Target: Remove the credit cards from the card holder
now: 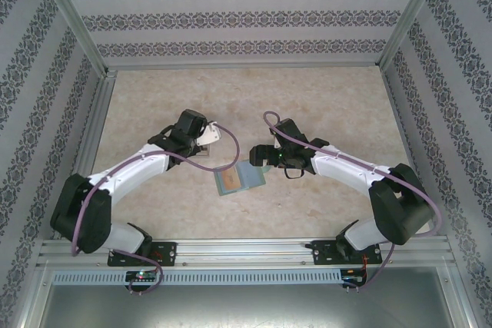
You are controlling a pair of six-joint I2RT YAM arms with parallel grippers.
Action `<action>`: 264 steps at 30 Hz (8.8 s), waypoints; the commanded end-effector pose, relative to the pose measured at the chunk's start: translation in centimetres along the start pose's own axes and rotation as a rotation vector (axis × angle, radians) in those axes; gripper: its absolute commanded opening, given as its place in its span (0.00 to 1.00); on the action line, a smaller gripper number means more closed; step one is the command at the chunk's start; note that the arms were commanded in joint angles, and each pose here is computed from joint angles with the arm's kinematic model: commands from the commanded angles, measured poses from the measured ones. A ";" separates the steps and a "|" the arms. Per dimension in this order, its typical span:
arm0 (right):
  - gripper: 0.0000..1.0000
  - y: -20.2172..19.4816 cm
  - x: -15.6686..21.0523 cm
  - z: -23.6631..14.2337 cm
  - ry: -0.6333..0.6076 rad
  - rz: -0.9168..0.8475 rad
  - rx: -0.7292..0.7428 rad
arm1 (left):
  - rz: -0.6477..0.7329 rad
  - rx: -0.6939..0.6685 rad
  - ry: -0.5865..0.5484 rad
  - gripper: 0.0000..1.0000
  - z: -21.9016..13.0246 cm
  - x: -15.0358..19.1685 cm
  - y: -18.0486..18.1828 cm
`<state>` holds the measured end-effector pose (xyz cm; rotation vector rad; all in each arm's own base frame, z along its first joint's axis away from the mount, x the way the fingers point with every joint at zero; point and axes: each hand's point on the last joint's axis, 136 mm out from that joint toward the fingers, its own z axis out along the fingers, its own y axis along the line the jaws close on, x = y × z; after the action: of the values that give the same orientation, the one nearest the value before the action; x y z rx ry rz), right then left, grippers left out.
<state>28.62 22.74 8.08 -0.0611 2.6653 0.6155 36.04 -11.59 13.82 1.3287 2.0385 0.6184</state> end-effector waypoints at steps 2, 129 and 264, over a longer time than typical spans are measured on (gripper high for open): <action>0.98 1.6 -0.4 0.2 0.000 -0.023 -0.027 | -0.310 0.027 -0.003 0.75 -2.9 0.3 1.1; 0.25 -0.7 7.1 5.8 0.198 -0.128 0.118 | -1.631 0.811 0.261 0.58 -1.3 -6.8 -16.4; 0.29 5.1 4.5 3.6 0.137 -0.188 -0.040 | -1.597 0.785 0.265 0.40 -1.5 -4.1 -17.8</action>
<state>24.86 27.02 3.01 -0.3127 2.7934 0.5424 25.33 -22.56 4.65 -0.4144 2.7828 -0.8137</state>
